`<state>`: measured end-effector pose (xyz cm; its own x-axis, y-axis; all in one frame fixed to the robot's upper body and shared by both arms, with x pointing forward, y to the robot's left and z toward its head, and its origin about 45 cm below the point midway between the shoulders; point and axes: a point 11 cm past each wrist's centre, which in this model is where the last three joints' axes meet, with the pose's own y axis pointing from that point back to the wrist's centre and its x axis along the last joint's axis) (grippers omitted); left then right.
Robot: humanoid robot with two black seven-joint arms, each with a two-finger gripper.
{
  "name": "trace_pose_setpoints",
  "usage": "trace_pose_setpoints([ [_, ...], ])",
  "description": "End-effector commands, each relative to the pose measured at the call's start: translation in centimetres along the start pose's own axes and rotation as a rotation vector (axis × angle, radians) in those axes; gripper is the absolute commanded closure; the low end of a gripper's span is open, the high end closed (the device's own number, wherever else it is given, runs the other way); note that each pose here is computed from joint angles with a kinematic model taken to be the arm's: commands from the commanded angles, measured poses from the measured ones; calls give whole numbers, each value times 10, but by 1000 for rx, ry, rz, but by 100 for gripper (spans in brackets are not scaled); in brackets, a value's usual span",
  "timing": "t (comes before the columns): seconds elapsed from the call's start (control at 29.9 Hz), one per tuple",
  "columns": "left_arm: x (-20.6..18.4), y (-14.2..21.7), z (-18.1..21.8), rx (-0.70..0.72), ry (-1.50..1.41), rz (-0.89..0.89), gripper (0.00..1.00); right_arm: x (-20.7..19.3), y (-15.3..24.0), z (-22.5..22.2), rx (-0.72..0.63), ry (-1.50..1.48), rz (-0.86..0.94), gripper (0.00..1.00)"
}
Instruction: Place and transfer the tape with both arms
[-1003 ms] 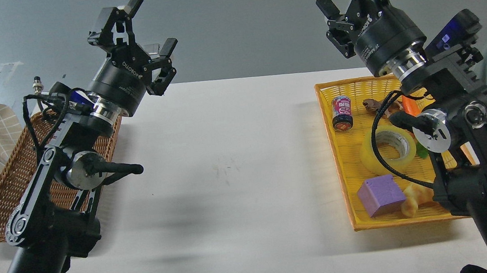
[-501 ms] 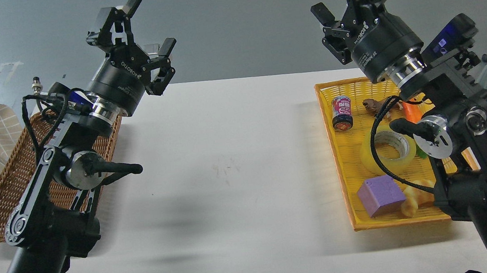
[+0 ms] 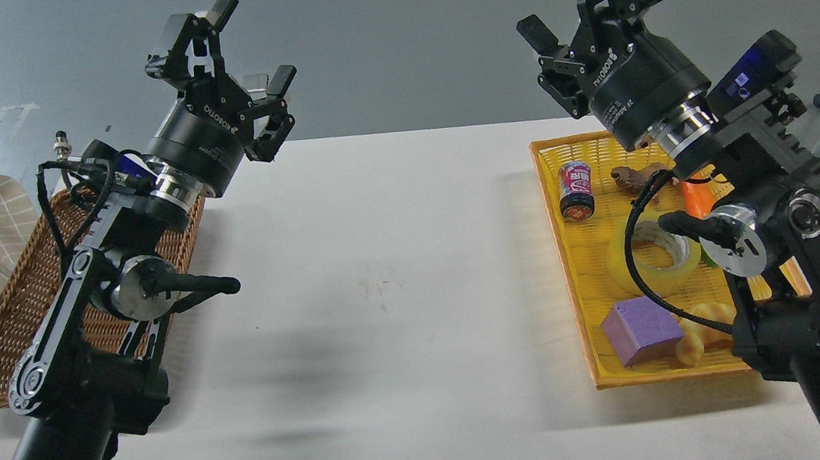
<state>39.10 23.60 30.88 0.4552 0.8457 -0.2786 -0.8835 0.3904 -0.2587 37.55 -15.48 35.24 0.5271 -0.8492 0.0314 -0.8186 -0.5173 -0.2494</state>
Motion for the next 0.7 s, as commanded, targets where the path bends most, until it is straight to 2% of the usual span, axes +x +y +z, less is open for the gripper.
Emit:
trace_pose_setpoints([
  [0.0, -1, 0, 1, -2, -1, -2, 2, 5, 2, 0, -8, 21, 3, 0],
  [0.67, -5, -1, 4, -11, -2, -20, 2, 7, 6, -5, 8, 30, 12, 0],
])
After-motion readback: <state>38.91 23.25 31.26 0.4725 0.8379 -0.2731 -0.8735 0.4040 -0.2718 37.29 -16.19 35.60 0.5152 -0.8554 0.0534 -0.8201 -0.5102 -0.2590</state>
